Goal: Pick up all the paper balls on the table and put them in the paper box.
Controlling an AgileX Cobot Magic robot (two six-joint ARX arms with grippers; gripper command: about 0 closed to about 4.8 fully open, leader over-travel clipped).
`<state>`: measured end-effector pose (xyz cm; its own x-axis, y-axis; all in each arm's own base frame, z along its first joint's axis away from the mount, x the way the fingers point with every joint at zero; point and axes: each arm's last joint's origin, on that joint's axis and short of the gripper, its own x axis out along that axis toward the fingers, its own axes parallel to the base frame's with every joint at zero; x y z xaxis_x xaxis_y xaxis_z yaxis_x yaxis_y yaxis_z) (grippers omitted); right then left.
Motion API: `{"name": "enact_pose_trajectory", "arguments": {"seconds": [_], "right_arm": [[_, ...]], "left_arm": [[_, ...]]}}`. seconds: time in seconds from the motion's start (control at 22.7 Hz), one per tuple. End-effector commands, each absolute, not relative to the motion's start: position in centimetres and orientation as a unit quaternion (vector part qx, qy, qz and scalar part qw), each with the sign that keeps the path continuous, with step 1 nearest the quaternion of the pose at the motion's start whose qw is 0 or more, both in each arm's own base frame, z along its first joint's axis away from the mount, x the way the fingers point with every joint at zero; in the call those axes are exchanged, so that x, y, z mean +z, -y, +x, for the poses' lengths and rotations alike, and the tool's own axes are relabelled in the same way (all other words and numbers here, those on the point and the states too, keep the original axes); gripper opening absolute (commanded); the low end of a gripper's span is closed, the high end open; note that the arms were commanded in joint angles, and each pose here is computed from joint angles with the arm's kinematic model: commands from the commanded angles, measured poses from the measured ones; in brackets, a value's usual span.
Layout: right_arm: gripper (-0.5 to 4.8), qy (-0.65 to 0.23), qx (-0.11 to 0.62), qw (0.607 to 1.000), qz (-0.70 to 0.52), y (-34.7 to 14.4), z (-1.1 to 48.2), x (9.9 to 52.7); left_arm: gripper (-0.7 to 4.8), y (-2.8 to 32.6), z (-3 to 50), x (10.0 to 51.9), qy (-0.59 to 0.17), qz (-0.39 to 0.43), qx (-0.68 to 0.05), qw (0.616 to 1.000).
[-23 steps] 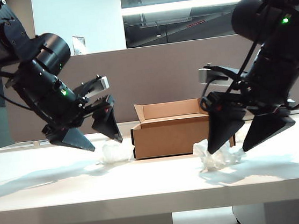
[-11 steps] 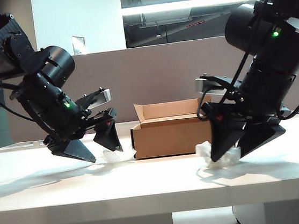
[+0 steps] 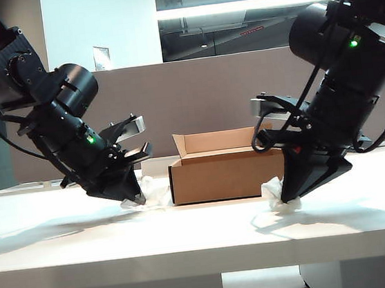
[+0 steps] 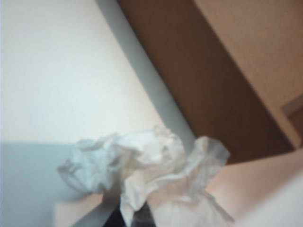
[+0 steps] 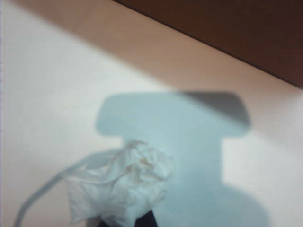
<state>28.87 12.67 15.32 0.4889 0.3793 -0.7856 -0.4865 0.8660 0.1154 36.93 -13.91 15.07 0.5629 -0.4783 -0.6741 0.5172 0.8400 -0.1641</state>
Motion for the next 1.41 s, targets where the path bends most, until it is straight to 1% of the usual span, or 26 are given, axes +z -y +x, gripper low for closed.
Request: {"name": "enact_pose_trajectory", "arguments": {"seconds": [0.04, 0.22, 0.4, 0.53, 0.57, 0.62, 0.79, 0.88, 0.97, 1.02, 1.06, 1.15, 1.19, 1.24, 1.37, 1.41], "right_arm": [[-0.01, -0.420, 0.278, 0.863, -0.046, -13.1, 29.4, 16.7], [-0.01, -0.390, 0.296, 0.871, -0.038, -13.6, 30.3, 19.5], [-0.01, -0.339, 0.299, 0.891, -0.035, -13.9, 31.4, 23.0], [-0.01, -0.307, 0.297, 0.903, -0.041, -14.2, 32.1, 24.9], [-0.01, -0.287, 0.285, 0.913, -0.045, -14.3, 32.6, 25.8], [-0.01, -0.266, 0.275, 0.923, -0.049, -14.3, 32.9, 26.4], [-0.01, -0.222, 0.264, 0.937, -0.058, -14.4, 34.2, 26.1], [-0.01, -0.224, 0.261, 0.937, -0.058, -14.4, 34.7, 25.4], [0.03, -0.240, 0.242, 0.938, -0.064, -14.4, 35.3, 24.1], [0.30, -0.247, 0.237, 0.937, -0.065, -14.3, 35.4, 23.7], [1.08, -0.254, 0.236, 0.936, -0.064, -14.2, 35.7, 23.2], [1.82, -0.258, 0.234, 0.935, -0.065, -14.1, 35.9, 22.8], [2.03, -0.259, 0.232, 0.936, -0.065, -14.1, 36.0, 22.7], [2.15, -0.259, 0.230, 0.936, -0.065, -14.0, 36.0, 22.7], [2.28, -0.253, 0.228, 0.938, -0.063, -13.8, 36.1, 22.8], [2.46, -0.251, 0.226, 0.939, -0.062, -13.6, 36.2, 22.9]], "left_arm": [[-0.06, 13.9, 36.8, 16.8, -0.347, 0.026, -0.286, 0.892], [-0.06, 13.8, 36.4, 19.7, -0.305, 0.026, -0.289, 0.907], [-0.06, 13.7, 36.0, 22.5, -0.247, 0.023, -0.295, 0.923], [-0.06, 13.8, 36.0, 24.0, -0.203, 0.015, -0.317, 0.926], [-0.06, 14.5, 36.0, 24.6, -0.188, 0.012, -0.341, 0.921], [-0.06, 15.2, 36.2, 25.1, -0.180, 0.015, -0.344, 0.922], [-0.06, 18.7, 38.0, 25.3, -0.165, 0.024, -0.361, 0.917], [-0.06, 19.5, 38.9, 24.9, -0.170, 0.023, -0.365, 0.915], [-0.04, 20.6, 39.9, 24.1, -0.193, 0.027, -0.367, 0.909], [0.02, 20.7, 40.2, 23.9, -0.202, 0.027, -0.367, 0.908], [0.66, 20.9, 40.5, 23.5, -0.210, 0.028, -0.367, 0.906], [1.60, 20.9, 40.6, 23.3, -0.211, 0.029, -0.364, 0.907], [1.82, 20.9, 40.7, 23.2, -0.211, 0.030, -0.359, 0.909], [1.92, 20.9, 40.7, 23.2, -0.212, 0.030, -0.358, 0.909], [1.93, 20.9, 40.7, 23.2, -0.212, 0.030, -0.358, 0.909], [1.96, 20.9, 40.7, 23.2, -0.211, 0.030, -0.357, 0.909]]}}
